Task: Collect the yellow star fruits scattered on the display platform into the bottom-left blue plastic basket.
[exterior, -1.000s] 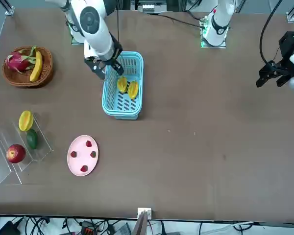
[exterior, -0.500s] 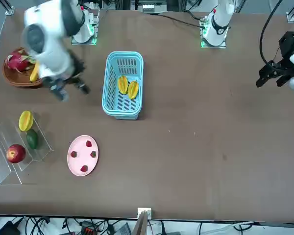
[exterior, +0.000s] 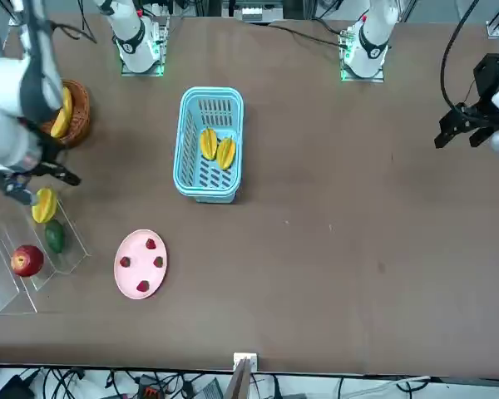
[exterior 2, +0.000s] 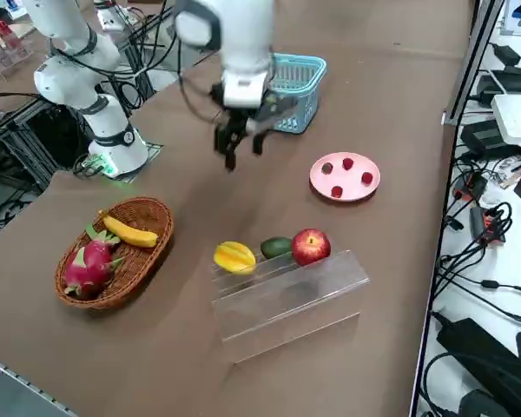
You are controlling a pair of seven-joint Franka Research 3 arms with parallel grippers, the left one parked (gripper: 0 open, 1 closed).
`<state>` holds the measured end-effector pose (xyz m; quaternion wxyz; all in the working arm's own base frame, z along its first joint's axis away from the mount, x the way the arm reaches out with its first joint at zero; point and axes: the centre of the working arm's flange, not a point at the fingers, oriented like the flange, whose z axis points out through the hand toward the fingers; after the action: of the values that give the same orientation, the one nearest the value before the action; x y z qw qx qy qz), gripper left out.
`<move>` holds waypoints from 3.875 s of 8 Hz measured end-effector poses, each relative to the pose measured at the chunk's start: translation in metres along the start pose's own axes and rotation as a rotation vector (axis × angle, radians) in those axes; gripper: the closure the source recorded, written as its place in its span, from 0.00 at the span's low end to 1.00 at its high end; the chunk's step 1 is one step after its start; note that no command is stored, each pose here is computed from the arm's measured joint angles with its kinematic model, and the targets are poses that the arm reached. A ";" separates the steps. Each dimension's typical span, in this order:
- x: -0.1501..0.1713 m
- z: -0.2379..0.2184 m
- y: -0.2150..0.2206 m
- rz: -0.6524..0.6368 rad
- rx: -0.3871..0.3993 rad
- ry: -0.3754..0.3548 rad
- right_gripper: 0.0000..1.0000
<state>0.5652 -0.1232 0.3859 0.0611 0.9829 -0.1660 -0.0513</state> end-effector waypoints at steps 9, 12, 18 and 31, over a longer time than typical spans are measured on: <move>0.030 0.101 0.124 -0.143 0.045 0.150 0.00; 0.027 0.118 0.139 -0.098 0.063 0.157 0.00; 0.037 0.123 0.124 -0.066 0.115 0.198 0.00; 0.043 0.121 0.117 -0.072 0.128 0.189 0.80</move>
<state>0.5537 -0.2595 0.2791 0.0116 0.9906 -0.1272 0.0499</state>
